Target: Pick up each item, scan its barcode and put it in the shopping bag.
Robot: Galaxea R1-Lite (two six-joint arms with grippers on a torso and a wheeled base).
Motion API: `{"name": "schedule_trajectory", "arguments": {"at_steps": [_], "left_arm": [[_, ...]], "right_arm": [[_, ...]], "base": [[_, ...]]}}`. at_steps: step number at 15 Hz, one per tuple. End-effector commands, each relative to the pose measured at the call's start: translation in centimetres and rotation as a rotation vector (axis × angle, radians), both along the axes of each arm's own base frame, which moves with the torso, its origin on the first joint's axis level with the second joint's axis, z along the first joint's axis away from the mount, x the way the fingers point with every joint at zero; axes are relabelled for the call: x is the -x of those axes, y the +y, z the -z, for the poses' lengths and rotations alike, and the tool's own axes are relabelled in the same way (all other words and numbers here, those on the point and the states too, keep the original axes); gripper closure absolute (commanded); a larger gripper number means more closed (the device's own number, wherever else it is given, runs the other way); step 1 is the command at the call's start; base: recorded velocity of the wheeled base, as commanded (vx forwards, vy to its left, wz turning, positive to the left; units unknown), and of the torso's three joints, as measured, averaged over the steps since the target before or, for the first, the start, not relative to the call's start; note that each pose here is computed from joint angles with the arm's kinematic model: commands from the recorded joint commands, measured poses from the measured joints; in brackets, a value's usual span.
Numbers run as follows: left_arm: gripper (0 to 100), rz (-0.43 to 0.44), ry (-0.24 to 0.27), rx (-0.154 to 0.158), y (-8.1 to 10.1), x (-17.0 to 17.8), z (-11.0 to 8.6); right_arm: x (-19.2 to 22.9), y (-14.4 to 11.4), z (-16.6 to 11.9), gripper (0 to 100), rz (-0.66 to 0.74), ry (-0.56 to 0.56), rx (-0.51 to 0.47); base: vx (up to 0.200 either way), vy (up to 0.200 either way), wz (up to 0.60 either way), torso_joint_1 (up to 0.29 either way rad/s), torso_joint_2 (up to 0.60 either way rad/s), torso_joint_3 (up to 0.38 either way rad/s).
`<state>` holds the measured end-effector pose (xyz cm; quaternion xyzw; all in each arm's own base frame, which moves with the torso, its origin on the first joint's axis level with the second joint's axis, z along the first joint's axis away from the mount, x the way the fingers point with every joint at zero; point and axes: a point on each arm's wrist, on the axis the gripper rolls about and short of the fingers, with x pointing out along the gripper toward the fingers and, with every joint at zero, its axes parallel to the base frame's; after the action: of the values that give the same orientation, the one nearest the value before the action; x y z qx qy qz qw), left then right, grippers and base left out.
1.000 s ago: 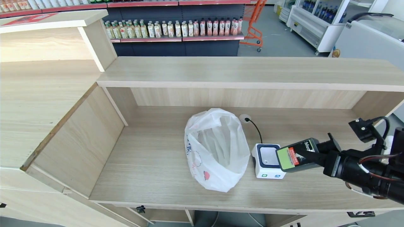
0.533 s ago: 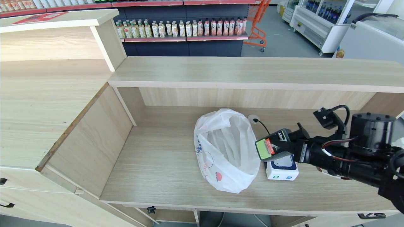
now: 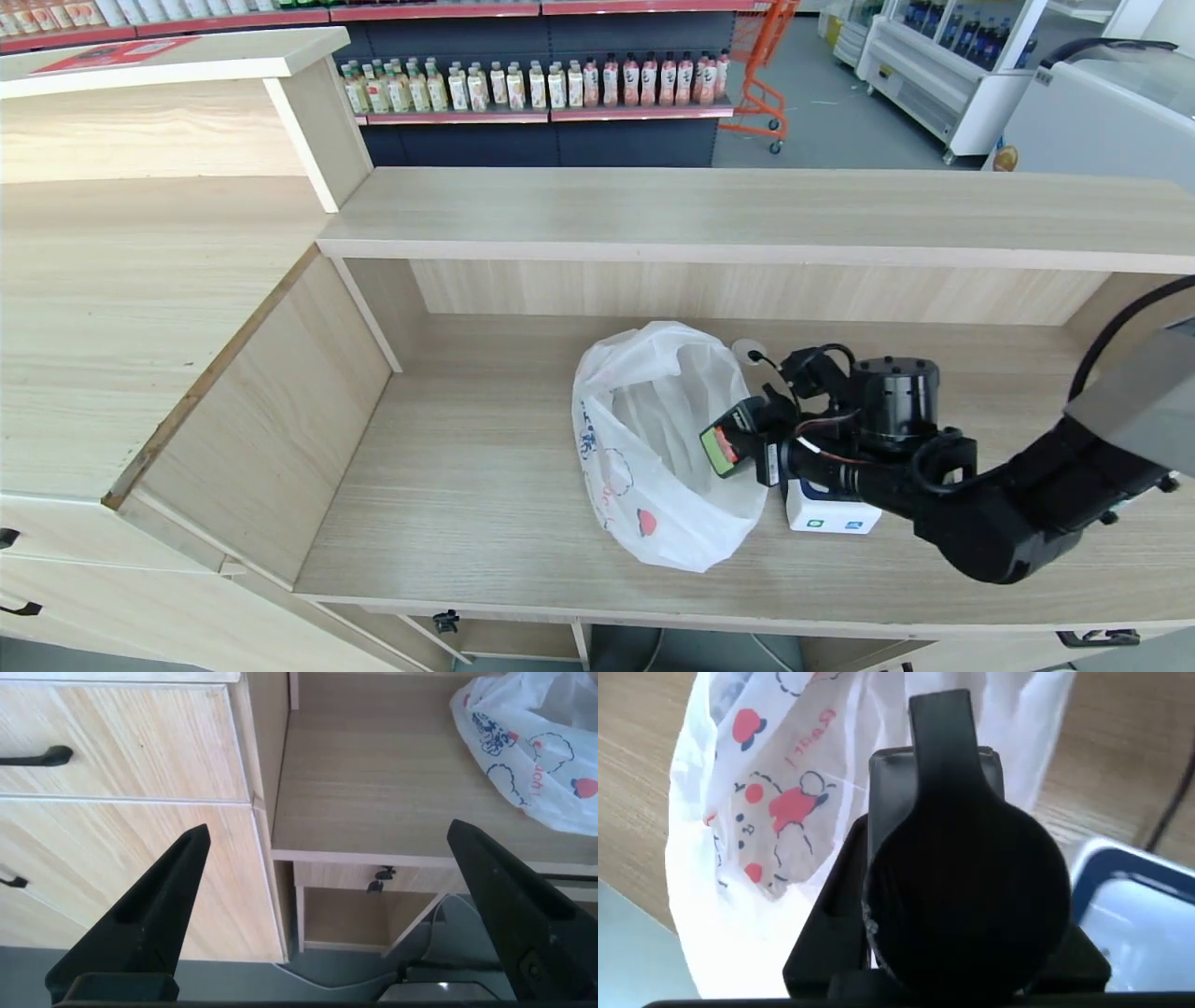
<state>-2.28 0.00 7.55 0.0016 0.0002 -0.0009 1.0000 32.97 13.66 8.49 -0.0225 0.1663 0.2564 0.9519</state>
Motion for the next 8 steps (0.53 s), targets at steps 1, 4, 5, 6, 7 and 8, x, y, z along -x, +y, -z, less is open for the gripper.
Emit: {"name": "schedule_trajectory", "arguments": {"at_steps": [1, 4, 5, 6, 7, 8], "left_arm": [[0, 0.0, 0.0, 0.0, 0.0, 0.0, 0.0], [0, 0.0, 0.0, 0.0, 0.0, 0.0, 0.0], [0, 0.0, 0.0, 0.0, 0.0, 0.0, 0.0], [0, 0.0, 0.0, 0.0, 0.0, 0.0, 0.0], [0, 0.0, 0.0, 0.0, 0.0, 0.0, 0.0], [0, 0.0, 0.0, 0.0, 0.0, 0.0, 0.0]], "right_arm": [[-1.5, 3.1, 2.6, 100, -0.064, 0.017, 0.024], [-1.8, 5.0, 2.9, 100, -0.103, 0.003, 0.024], [-1.8, 5.2, 3.1, 100, -0.106, 0.006, 0.026], [-1.7, 5.1, 3.1, 100, -0.105, 0.011, 0.025], [-1.6, 5.1, 3.2, 0, -0.102, 0.022, 0.022], [-1.5, 5.0, 3.4, 0, -0.097, 0.033, 0.016]], "base": [[0.0, 0.0, 0.0, 0.0, 0.0, 0.0], [0.0, 0.0, 0.0, 0.0, 0.0, 0.0], [0.0, 0.0, 0.0, 0.0, 0.0, 0.0], [0.0, 0.0, 0.0, 0.0, 0.0, 0.0], [0.0, 0.0, 0.0, 0.0, 0.0, 0.0], [0.0, 0.0, 0.0, 0.0, 0.0, 0.0]]}}
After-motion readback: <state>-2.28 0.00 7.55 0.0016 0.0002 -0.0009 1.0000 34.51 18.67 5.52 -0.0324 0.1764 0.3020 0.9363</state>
